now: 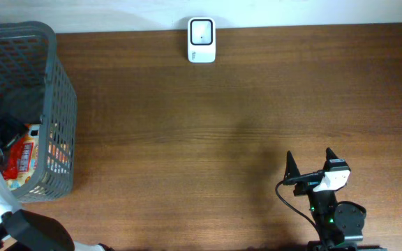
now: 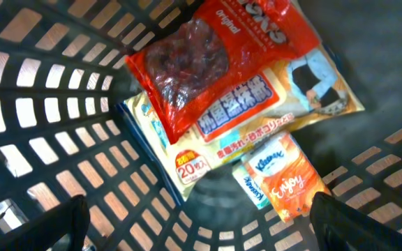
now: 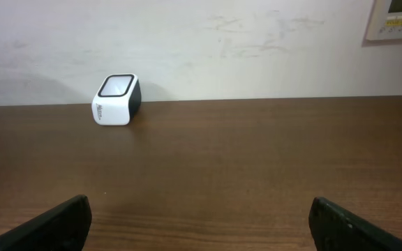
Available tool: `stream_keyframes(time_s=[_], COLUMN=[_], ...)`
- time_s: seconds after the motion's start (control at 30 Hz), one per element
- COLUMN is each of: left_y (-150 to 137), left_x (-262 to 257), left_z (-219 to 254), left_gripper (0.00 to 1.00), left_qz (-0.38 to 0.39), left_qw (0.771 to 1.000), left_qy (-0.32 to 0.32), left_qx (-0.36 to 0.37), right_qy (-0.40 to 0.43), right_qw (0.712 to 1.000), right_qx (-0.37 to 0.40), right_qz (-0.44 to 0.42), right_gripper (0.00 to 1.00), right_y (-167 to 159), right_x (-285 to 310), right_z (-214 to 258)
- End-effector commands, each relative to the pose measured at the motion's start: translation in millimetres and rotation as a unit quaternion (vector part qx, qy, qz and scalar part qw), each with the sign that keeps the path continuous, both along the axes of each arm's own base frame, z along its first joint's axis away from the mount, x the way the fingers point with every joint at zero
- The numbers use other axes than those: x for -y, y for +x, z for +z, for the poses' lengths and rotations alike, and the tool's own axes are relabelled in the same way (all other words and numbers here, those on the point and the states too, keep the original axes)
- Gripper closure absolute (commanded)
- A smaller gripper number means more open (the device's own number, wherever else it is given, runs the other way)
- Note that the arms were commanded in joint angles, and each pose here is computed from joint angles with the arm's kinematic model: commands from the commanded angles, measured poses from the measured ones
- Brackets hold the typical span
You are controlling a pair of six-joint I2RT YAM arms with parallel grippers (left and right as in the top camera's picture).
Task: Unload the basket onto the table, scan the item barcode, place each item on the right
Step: 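Reach the left gripper into the grey basket toward the red bag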
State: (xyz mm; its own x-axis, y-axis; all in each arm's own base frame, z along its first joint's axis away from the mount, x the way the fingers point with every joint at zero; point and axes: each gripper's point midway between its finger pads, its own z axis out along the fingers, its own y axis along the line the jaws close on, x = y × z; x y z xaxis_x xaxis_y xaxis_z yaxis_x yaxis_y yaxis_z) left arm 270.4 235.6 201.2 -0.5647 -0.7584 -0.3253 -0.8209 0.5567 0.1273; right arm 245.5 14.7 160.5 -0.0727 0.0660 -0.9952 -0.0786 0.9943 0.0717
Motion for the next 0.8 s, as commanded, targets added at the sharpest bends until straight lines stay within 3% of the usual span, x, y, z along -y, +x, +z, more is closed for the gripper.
stream_keyframes(time_s=[0.0, 0.23, 0.77], left_y=[2.4, -12.7, -10.3], left_x=[-7.6, -24.7, -26.7], left_z=[-0.5, -3.2, -4.3], left_gripper=[0.01, 0.01, 0.01], left_qz=[0.007, 0.039, 0.039], left_qw=[1.0, 0.999, 0.999], left_qy=[0.015, 0.011, 0.013], left_qx=[0.003, 0.001, 0.004], right_qy=[-0.003, -0.003, -0.003], right_qw=[1.0, 1.0, 1.0], right_qx=[-0.001, -0.001, -0.001], right_qz=[0.008, 0.007, 0.008], right_gripper=[0.02, 0.02, 0.02], right_y=[-0.2, -0.1, -0.2], right_x=[-3.2, -3.1, -3.2], right_z=[-2.7, -2.7, -2.7])
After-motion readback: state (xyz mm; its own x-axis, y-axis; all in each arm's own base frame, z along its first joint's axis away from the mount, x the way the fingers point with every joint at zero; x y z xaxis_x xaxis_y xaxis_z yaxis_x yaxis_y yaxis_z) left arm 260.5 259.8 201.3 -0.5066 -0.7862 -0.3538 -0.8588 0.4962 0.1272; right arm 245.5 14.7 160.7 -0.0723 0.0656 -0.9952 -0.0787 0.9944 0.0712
